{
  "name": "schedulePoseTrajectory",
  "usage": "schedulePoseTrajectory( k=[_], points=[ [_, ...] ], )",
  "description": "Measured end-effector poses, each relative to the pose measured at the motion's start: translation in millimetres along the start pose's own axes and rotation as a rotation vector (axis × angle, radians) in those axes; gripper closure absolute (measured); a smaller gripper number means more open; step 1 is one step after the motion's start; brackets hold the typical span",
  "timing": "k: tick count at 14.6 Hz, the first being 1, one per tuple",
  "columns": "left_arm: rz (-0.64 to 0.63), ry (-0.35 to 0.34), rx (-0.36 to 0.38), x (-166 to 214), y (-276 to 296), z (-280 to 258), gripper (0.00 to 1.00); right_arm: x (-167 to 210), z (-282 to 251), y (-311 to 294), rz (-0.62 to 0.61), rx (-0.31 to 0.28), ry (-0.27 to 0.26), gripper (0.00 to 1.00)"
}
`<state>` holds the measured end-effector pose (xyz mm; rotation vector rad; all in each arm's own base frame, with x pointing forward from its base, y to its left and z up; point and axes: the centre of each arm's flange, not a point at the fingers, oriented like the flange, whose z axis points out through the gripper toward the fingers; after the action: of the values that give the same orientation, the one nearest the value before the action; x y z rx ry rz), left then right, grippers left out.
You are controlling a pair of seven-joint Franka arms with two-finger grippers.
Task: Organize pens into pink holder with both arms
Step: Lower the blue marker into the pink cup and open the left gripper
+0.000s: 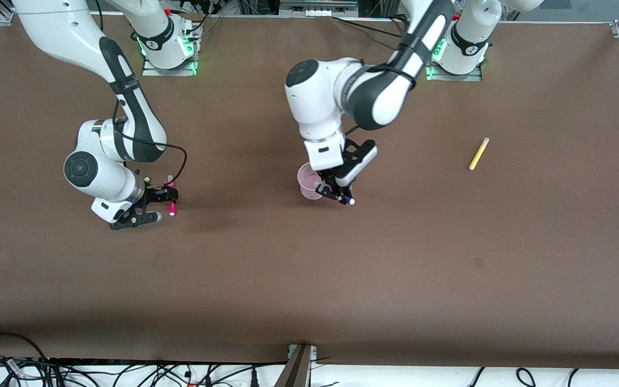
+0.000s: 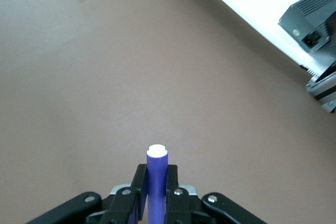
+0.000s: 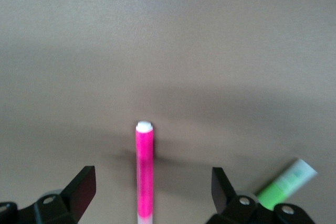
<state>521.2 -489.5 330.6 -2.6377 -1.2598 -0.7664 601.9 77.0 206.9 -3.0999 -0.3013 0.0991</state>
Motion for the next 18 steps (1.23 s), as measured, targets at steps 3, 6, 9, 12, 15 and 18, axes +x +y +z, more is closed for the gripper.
schedulePoseTrajectory(
  k=[3, 6, 9, 12, 15, 18],
  points=[
    [0.026, 0.055, 0.023, -26, -6, 13, 0.82, -2, 25, 2, 0.01, -0.001, -0.002, 0.04],
    [0.048, 0.077, 0.041, -37, -10, 14, 0.82, -6, 29, 3, 0.012, -0.001, -0.01, 0.23],
    [0.056, 0.127, 0.046, -54, -15, 12, 0.82, -13, 27, 3, 0.015, 0.002, -0.015, 0.33],
    [0.063, 0.148, 0.045, -67, -18, 11, 0.82, -20, 23, 2, 0.017, 0.005, -0.019, 0.42],
    [0.063, 0.152, 0.045, -71, -18, 10, 0.82, -22, 24, 2, 0.02, 0.008, -0.021, 0.49],
    [0.066, 0.156, 0.044, -76, -16, 11, 0.82, -22, 23, 2, 0.022, 0.01, -0.015, 0.5]
  ],
)
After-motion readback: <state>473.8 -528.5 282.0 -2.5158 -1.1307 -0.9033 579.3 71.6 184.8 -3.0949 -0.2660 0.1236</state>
